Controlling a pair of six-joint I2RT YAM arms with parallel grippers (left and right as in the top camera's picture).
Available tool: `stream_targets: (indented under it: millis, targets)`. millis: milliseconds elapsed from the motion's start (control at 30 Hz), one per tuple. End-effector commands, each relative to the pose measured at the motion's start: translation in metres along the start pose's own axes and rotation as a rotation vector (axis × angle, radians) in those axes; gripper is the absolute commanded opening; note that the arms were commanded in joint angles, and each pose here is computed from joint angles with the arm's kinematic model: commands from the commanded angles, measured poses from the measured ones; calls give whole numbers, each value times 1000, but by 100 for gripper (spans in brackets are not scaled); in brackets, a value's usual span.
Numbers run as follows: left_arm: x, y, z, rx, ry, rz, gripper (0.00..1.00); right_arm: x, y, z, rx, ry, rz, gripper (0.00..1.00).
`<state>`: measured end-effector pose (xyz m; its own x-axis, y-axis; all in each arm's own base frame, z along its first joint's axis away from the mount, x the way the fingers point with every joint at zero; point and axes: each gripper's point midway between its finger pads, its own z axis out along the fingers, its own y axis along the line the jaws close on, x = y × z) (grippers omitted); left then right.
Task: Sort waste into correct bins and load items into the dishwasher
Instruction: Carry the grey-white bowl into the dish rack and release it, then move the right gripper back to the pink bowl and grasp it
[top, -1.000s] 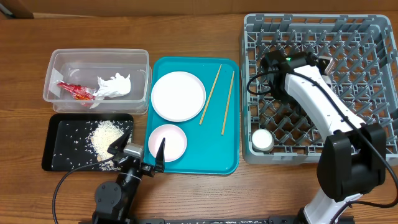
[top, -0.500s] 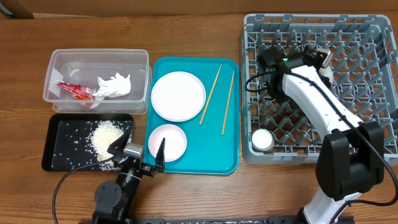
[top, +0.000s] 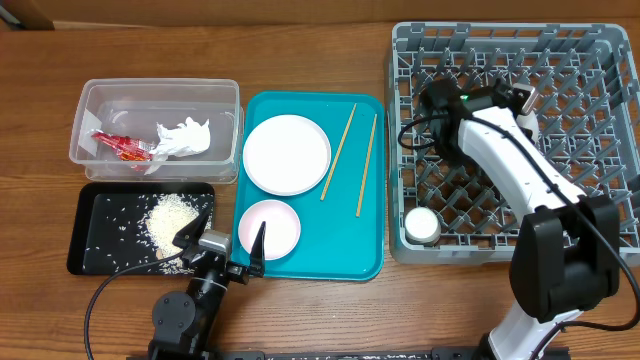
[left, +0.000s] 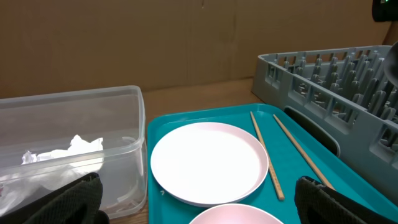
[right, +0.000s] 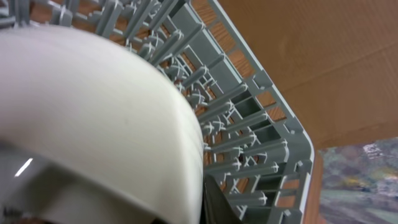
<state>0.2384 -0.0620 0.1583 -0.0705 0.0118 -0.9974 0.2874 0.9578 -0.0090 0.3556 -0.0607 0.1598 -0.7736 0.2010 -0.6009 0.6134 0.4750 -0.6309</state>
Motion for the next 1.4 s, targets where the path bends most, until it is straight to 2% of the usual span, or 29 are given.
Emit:
stream_targets:
  millis: [0, 33, 133, 200, 300, 400, 433, 500, 600, 633, 733, 833, 967, 1133, 1200, 1267, 1300, 1333, 1367]
  targets:
    - [1, 1, 0, -5, 1, 0, 100, 26, 12, -6, -40, 67, -72, 11]
    - [1, 1, 0, -5, 1, 0, 100, 27, 12, -9, -39, 65, -70, 24]
    - [1, 1, 0, -5, 1, 0, 100, 30, 10, -16, -34, 69, -56, 27]
    - [1, 1, 0, -5, 1, 0, 100, 33, 9, -21, -41, 80, -47, 34]
    - [1, 1, 0, -5, 1, 0, 100, 39, 13, -35, -90, 126, -45, 36]
    - [1, 1, 0, -5, 1, 0, 100, 47, 32, -74, -258, 214, -37, 68]
    - [1, 1, 0, -5, 1, 0, 100, 47, 37, -85, -305, 223, -48, 75]
    - [1, 1, 0, -5, 1, 0, 100, 47, 50, -109, -420, 229, -93, 79]
    - [1, 1, 0, -5, 1, 0, 100, 58, 86, -162, -685, 245, -220, 81]
    - [1, 1, 0, -5, 1, 0, 100, 77, 112, -204, -907, 285, -334, 81]
    - [1, 1, 0, -5, 1, 0, 100, 110, 135, -272, -1238, 373, -482, 80]
    - [1, 1, 0, -5, 1, 0, 100, 131, 145, -310, -1374, 402, -532, 78]
    - [1, 1, 0, -5, 1, 0, 100, 166, 158, -326, -1370, 447, -529, 70]
    - [1, 1, 0, -5, 1, 0, 100, 214, 174, -314, -1277, 529, -477, 67]
    - [1, 1, 0, -5, 1, 0, 100, 230, 183, -306, -1252, 557, -463, 62]
    - [1, 1, 0, -5, 1, 0, 100, 242, 190, -296, -1217, 595, -442, 51]
    - [1, 1, 0, -5, 1, 0, 100, 252, 193, -286, -1183, 620, -439, 33]
    - [1, 1, 0, -5, 1, 0, 100, 255, 193, -284, -1174, 626, -443, 22]
    - [1, 1, 0, -5, 1, 0, 100, 254, 193, -281, -1165, 625, -441, 15]
